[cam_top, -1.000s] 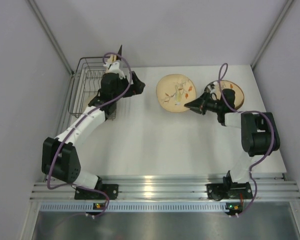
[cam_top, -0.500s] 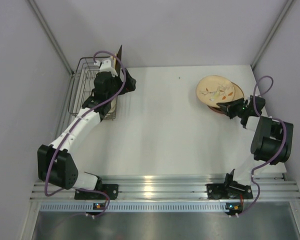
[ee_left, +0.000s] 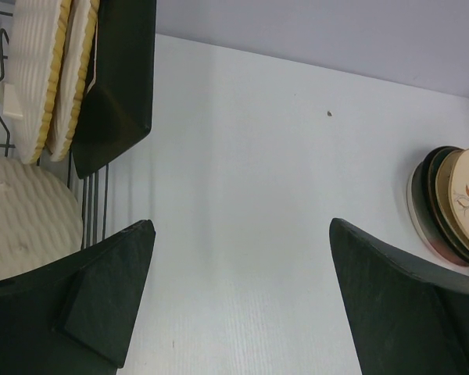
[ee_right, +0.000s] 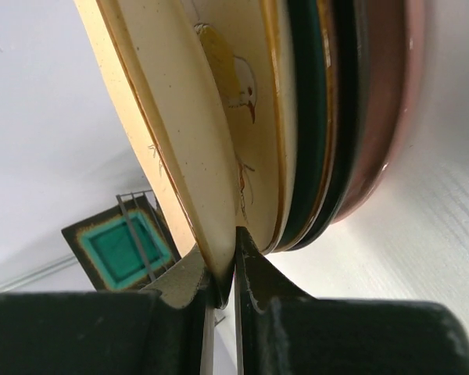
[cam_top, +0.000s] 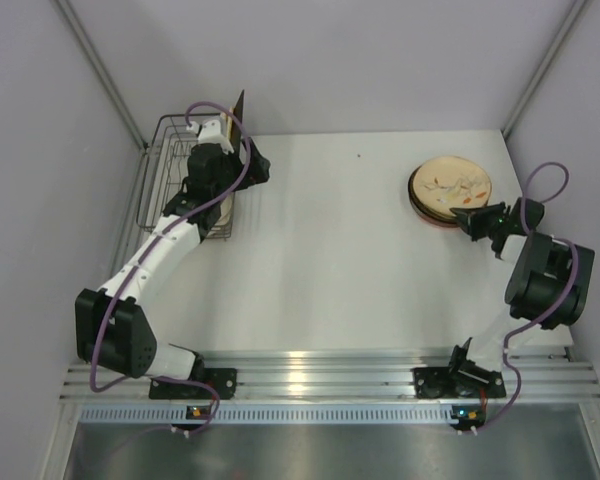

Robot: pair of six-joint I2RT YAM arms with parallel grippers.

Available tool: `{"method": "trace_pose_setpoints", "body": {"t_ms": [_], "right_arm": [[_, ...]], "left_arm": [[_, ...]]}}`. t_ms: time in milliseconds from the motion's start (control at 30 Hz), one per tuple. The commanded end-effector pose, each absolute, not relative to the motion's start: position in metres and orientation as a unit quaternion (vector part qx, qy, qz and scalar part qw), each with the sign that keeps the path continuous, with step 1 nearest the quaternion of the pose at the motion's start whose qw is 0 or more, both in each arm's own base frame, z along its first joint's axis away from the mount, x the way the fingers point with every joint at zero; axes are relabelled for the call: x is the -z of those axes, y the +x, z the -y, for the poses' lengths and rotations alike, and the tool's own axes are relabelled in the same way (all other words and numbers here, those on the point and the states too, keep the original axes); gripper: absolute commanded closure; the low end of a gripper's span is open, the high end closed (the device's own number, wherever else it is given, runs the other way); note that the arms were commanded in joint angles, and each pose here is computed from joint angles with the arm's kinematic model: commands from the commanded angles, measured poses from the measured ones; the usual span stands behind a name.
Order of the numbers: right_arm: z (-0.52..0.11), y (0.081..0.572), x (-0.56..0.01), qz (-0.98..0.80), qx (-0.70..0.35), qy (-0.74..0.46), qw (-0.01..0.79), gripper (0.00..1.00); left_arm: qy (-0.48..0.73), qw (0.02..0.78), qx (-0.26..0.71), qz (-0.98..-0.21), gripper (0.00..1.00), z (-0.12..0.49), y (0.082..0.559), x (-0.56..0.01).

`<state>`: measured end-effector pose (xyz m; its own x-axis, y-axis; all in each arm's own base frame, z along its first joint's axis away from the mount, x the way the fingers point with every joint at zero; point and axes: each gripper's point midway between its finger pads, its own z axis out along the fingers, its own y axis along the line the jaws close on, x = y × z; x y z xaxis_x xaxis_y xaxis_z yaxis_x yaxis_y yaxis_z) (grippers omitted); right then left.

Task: Unload the plates from the dish rack
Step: Place the plate on the table

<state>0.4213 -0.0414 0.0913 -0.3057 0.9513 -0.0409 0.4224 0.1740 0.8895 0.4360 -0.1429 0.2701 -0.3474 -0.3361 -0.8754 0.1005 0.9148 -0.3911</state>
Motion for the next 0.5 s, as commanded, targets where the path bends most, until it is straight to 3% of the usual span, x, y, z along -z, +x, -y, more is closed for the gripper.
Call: {"method": "trace_pose_setpoints", "body": {"t_ms": [0,200,300,333,467], "right_arm": [[0.05,0.445,-0.132,-0.674,-0.445,0.447,0.384,1.0],[0.052,0.448,-0.13,-0.671,-0.449,0.451,0.38,0.98],[0.05,0.448,-0.132,-0.671,-0.452,0.447,0.381,0.82],[0.049,0.447,-0.134,-0.671,-0.455,0.445,0.38,0.69],[0.044,0.442,-0.146,-0.672,-0.463,0.432,0.383,0.49]], "left_arm": [[-0.071,0.584,0.196,-0.785,0.01,0.142,0.442,-0.29],[-0.074,0.583,0.192,-0.786,0.01,0.139,0.44,-0.289],[-0.075,0.583,0.192,-0.786,0.01,0.138,0.44,-0.289],[-0.074,0.583,0.192,-0.786,0.01,0.138,0.439,-0.29],[-0.075,0.584,0.193,-0.785,0.01,0.138,0.44,-0.291]]}}
